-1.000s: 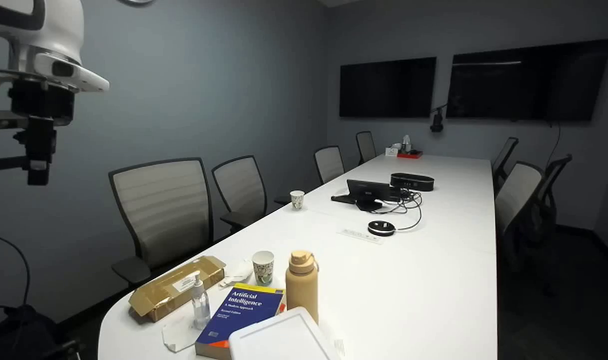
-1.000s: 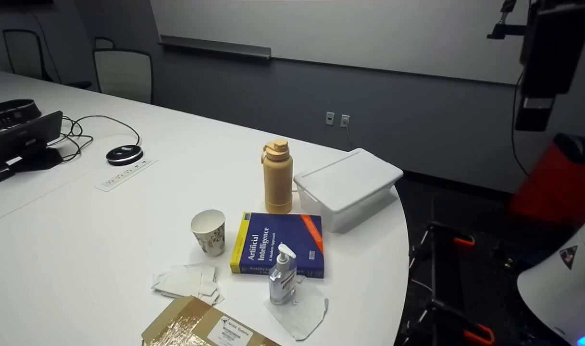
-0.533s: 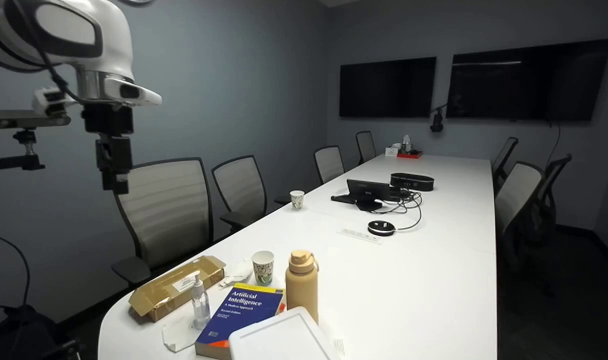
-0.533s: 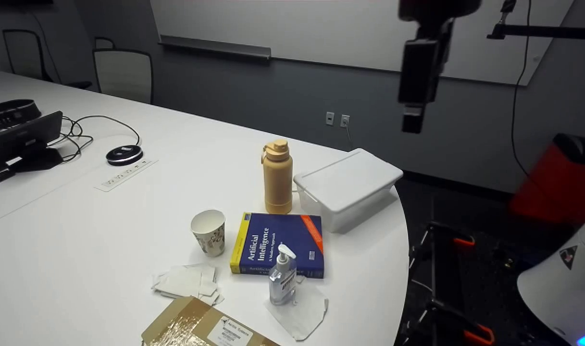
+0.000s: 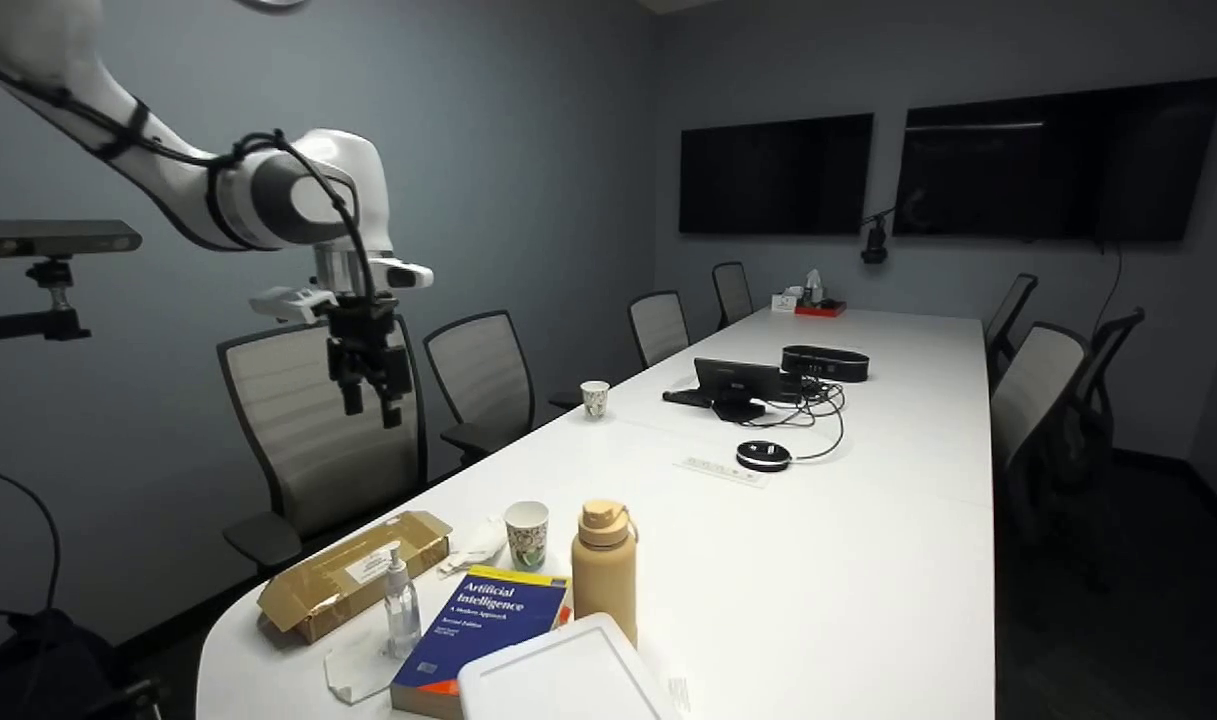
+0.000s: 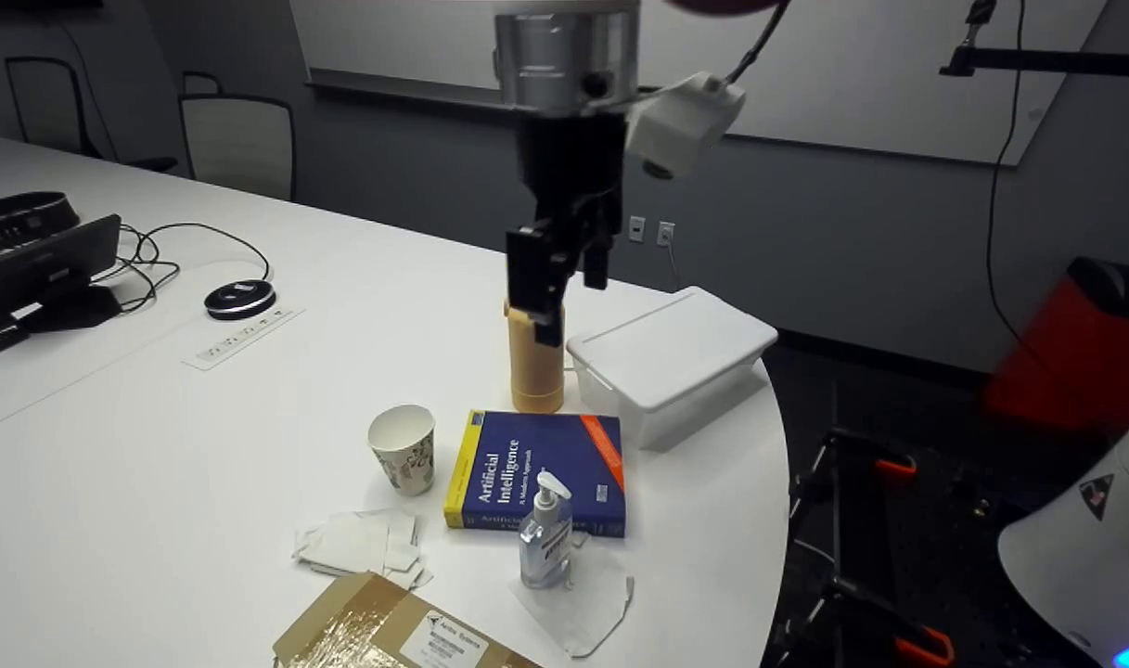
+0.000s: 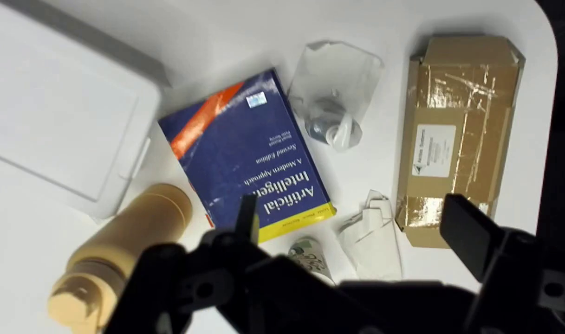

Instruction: Use the cloth to clean the table

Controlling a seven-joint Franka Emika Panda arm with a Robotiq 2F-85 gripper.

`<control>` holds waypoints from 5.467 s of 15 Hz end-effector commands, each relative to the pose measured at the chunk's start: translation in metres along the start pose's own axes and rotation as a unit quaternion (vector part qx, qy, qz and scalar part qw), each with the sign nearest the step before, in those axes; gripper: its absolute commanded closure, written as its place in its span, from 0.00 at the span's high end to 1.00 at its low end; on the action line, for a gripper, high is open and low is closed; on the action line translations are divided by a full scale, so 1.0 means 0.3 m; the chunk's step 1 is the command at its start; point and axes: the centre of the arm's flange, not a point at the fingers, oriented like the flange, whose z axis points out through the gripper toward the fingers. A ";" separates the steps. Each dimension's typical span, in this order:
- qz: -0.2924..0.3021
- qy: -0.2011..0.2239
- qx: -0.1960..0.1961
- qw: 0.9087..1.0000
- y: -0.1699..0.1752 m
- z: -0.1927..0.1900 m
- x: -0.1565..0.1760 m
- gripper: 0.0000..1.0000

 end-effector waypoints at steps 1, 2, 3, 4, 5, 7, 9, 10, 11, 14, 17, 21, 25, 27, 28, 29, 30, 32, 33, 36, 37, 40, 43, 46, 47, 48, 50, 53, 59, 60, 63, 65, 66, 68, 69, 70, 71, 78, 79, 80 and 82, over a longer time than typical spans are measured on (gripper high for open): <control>-0.025 0.022 0.000 0.999 -0.082 0.132 0.272 1.00; -0.029 0.027 0.005 0.999 -0.094 0.175 0.323 1.00; -0.032 0.031 0.006 0.999 -0.101 0.216 0.365 1.00; -0.032 0.032 0.009 0.999 -0.103 0.257 0.404 1.00; -0.033 0.033 0.011 0.999 -0.105 0.295 0.441 1.00; -0.032 0.032 0.015 0.999 -0.106 0.366 0.507 1.00; -0.033 0.030 0.019 0.999 -0.107 0.430 0.565 1.00; -0.035 0.030 0.022 0.999 -0.114 0.458 0.592 1.00; -0.036 0.030 0.023 0.999 -0.117 0.484 0.612 1.00; -0.032 0.030 0.032 0.999 -0.141 0.562 0.659 1.00; -0.030 0.025 0.041 0.998 -0.174 0.646 0.682 1.00; -0.023 0.018 0.056 0.998 -0.224 0.758 0.692 1.00; -0.007 0.011 0.059 0.998 -0.256 0.864 0.700 1.00; -0.010 0.007 0.056 0.998 -0.267 0.906 0.708 1.00; -0.010 0.006 0.055 0.998 -0.267 0.932 0.712 1.00; -0.009 0.005 0.055 0.998 -0.276 0.950 0.718 1.00; -0.008 0.004 0.056 0.998 -0.289 0.968 0.724 1.00; -0.008 0.002 0.055 0.998 -0.300 1.011 0.731 1.00; -0.007 0.002 0.055 0.998 -0.312 1.028 0.737 1.00; -0.003 0.003 0.057 0.998 -0.330 1.076 0.752 1.00; -0.002 0.004 0.057 0.998 -0.336 1.087 0.758 1.00; 0.005 0.008 0.058 0.998 -0.339 1.123 0.775 1.00; 0.015 0.011 0.061 0.998 -0.342 1.145 0.791 1.00; 0.021 0.010 0.064 0.998 -0.352 1.174 0.796 1.00; 0.022 0.009 0.065 0.998 -0.354 1.187 0.794 1.00; 0.023 0.007 0.065 0.998 -0.359 1.200 0.791 1.00; 0.023 0.004 0.065 0.998 -0.366 1.223 0.784 1.00; 0.026 0.005 0.063 0.998 -0.376 1.229 0.784 0.66; 0.036 0.017 0.055 0.998 -0.369 1.183 0.806 0.19; 0.039 0.020 0.054 0.998 -0.365 1.173 0.811 0.12; 0.056 0.031 0.055 0.996 -0.351 1.133 0.821 0.00; 0.065 0.042 0.060 0.995 -0.356 1.082 0.824 0.00; 0.067 0.044 0.062 0.995 -0.360 1.049 0.821 0.01; 0.067 0.041 0.065 0.995 -0.375 0.974 0.812 0.01; 0.066 0.035 0.062 0.995 -0.382 0.938 0.808 0.01; 0.063 0.030 0.060 0.996 -0.393 0.894 0.797 0.01; 0.059 0.018 0.059 0.996 -0.406 0.846 0.781 0.01; 0.004 -0.112 0.061 0.992 -0.535 0.584 0.530 0.01; 0.001 -0.132 0.063 0.989 -0.550 0.565 0.476 0.01; 0.001 -0.152 0.066 0.986 -0.566 0.545 0.425 0.01; 0.006 -0.193 0.076 0.978 -0.598 0.517 0.324 0.01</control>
